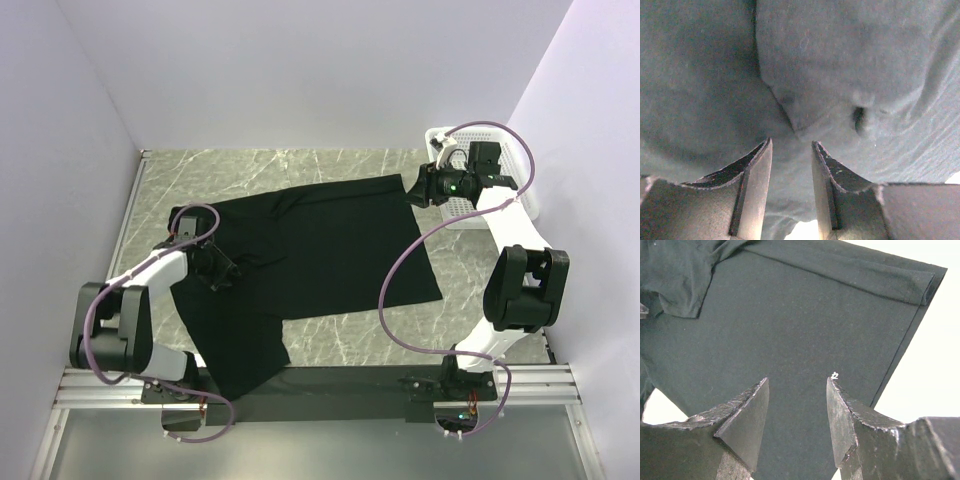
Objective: Fold and stack the t-shirts
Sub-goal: Fold the tshirt
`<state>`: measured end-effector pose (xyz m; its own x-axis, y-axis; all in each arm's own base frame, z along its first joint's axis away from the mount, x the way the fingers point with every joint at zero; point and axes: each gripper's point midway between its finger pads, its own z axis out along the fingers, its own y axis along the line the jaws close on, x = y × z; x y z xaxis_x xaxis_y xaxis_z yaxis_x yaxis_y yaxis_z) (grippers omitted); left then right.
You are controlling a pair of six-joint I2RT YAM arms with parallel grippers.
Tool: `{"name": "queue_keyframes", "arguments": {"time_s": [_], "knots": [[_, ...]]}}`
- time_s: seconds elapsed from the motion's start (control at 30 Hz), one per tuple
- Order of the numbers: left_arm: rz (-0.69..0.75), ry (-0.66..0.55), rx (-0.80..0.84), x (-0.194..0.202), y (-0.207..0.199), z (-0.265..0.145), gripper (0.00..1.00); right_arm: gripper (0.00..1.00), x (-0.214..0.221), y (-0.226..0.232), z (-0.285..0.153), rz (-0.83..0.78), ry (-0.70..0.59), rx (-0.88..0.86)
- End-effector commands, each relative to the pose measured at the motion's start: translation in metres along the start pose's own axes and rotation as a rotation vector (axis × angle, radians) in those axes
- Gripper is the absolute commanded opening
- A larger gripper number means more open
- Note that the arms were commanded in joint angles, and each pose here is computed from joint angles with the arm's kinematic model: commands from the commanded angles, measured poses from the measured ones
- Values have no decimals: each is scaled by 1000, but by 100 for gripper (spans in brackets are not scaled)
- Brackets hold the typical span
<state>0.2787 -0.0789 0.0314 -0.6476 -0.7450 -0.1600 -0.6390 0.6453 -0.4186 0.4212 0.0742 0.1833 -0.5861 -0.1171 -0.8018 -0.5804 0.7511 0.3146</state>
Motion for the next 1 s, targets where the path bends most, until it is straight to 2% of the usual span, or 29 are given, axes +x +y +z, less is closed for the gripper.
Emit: {"name": "queue_keyframes", "arguments": {"time_s": [0.0, 0.3, 0.6, 0.73, 0.97], "knots": [[11, -69, 52, -23, -23, 0, 42, 57, -18, 8, -10, -57, -52, 4], [-4, -72, 31, -26, -19, 13, 37, 57, -16, 7, -11, -48, -52, 7], [1, -76, 30, -31, -24, 17, 28, 57, -16, 6, -11, -43, -49, 6], [17, -78, 36, -32, -27, 10, 28, 57, -15, 6, -10, -43, -48, 8], [32, -66, 25, -28, -23, 6, 34, 57, -16, 6, -10, -42, -51, 7]]}}
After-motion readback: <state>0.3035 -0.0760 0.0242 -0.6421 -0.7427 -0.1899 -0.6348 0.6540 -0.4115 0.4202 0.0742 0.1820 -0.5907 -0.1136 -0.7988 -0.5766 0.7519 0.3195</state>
